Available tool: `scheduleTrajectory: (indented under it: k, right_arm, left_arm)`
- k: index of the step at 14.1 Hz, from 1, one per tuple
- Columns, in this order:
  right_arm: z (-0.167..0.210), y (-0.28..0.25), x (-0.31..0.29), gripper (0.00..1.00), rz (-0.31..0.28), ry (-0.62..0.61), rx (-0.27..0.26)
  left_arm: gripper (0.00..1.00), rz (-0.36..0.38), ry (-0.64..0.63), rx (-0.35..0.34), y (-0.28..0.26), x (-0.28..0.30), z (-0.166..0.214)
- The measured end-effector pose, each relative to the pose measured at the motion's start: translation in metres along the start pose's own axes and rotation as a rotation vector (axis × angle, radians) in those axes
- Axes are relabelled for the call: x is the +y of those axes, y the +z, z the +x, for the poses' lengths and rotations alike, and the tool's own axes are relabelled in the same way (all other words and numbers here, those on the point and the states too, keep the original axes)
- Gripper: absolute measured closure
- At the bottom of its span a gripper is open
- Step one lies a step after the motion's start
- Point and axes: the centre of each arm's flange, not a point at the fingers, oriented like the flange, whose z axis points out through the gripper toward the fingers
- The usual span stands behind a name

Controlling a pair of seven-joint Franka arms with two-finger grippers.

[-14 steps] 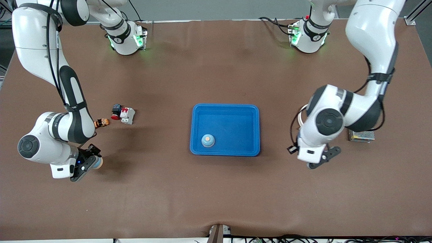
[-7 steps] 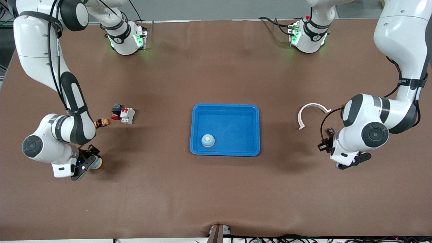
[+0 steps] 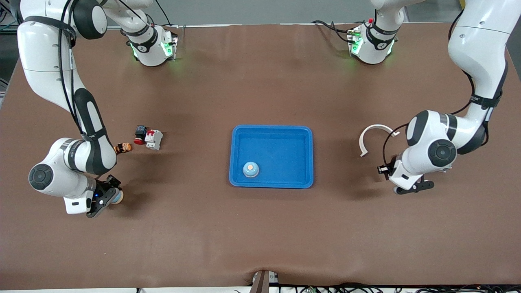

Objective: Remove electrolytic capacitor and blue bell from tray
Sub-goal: 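Carry the bell with the right gripper while the left gripper lifts the capacitor, then lower the bell with the right gripper while the left gripper places the capacitor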

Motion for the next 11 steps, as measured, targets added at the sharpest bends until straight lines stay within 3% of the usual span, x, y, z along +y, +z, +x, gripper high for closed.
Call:
scheduleTrajectory:
  k: [2,5,8,11]
  right_arm:
    - [-0.001,0.001,0.001,0.28,0.0,0.002,0.0]
    - [-0.001,0.0,0.001,0.01,-0.001,0.002,0.002]
    - [0.004,-0.004,0.001,0.0,0.007,0.014,0.021]
    - [0.015,-0.019,0.001,0.0,0.061,0.04,0.031]
  left_arm:
    - [0.68,0.002,0.045,-0.001,0.005,-0.001,-0.01]
    - [0.68,0.01,0.106,-0.011,0.008,-0.003,-0.019]
    - [0.68,-0.007,0.129,0.003,0.023,0.001,-0.032]
    - [0.68,-0.026,0.141,0.011,0.042,0.004,-0.047]
